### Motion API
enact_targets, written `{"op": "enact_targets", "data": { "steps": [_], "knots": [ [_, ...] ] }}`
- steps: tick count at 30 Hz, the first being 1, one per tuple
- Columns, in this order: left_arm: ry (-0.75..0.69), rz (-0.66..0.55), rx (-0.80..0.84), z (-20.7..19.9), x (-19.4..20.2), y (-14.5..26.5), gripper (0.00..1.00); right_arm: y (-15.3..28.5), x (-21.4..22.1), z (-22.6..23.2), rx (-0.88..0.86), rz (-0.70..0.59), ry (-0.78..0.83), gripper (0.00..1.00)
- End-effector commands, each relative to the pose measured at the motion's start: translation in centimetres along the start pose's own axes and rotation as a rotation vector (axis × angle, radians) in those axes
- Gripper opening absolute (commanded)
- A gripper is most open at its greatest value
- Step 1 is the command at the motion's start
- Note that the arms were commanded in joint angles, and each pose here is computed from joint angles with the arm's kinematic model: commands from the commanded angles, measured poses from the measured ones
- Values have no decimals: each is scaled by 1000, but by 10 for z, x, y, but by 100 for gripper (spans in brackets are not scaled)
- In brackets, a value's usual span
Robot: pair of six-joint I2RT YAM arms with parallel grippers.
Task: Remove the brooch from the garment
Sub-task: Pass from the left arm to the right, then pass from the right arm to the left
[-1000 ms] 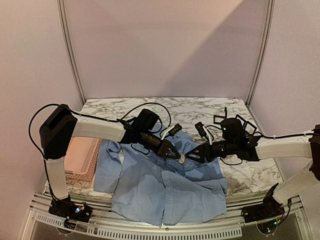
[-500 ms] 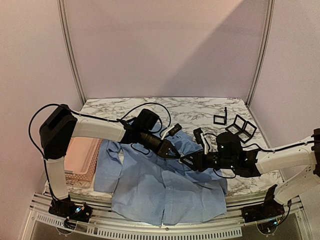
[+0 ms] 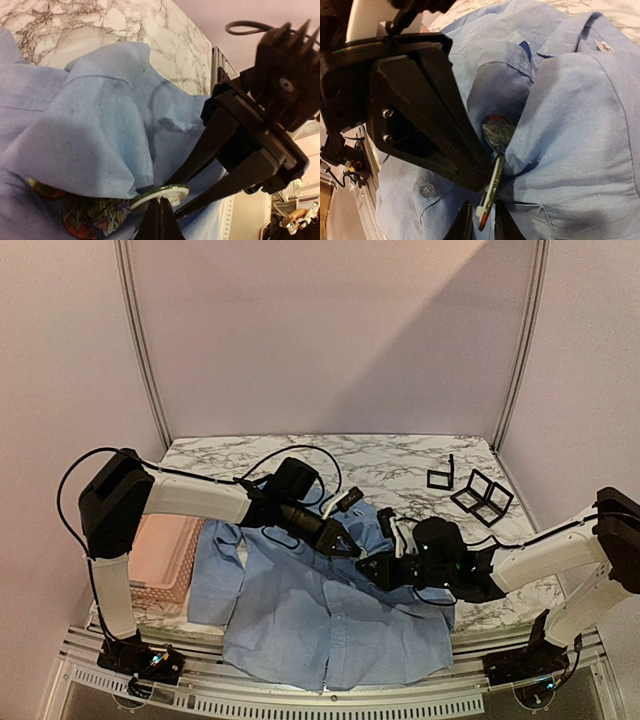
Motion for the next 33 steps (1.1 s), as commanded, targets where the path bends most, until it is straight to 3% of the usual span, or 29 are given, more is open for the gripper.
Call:
{"op": "enact_targets", "data": {
  "steps": [1, 5, 8, 12, 16, 20, 33],
  "knots": [
    [-28, -25, 2, -13, -12, 7, 0, -4, -12, 1, 20, -58, -10, 12],
    [-33, -28, 1, -14, -14, 8, 0, -4, -12, -7, 64, -66, -23, 1],
    [-51, -37, -43, -12, -16, 13, 0, -2, -14, -9, 79, -70, -24, 0],
    [-128, -90, -145, -12, -25, 31, 18, 2, -15, -3, 76, -42, 18, 0],
    [-194, -126, -198, -17, -32, 47, 43, 12, -16, 3, 48, 24, 85, 0],
    [-200, -80, -166, -19, -28, 46, 56, 33, -29, 16, -68, 82, 143, 0],
    [-197, -79, -65, -37, -29, 45, 64, 41, -41, 35, -184, 251, 242, 0]
  ]
}}
Point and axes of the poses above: each gripper's point midway between its finger pads, its own y axis back along the fingers, its own z axis along the line the jaws close on, x = y × z, the point moved 1 cm from there along y, back along the fingers, and after that the axes turned 1 degree about -y, right-handed, at the moved point
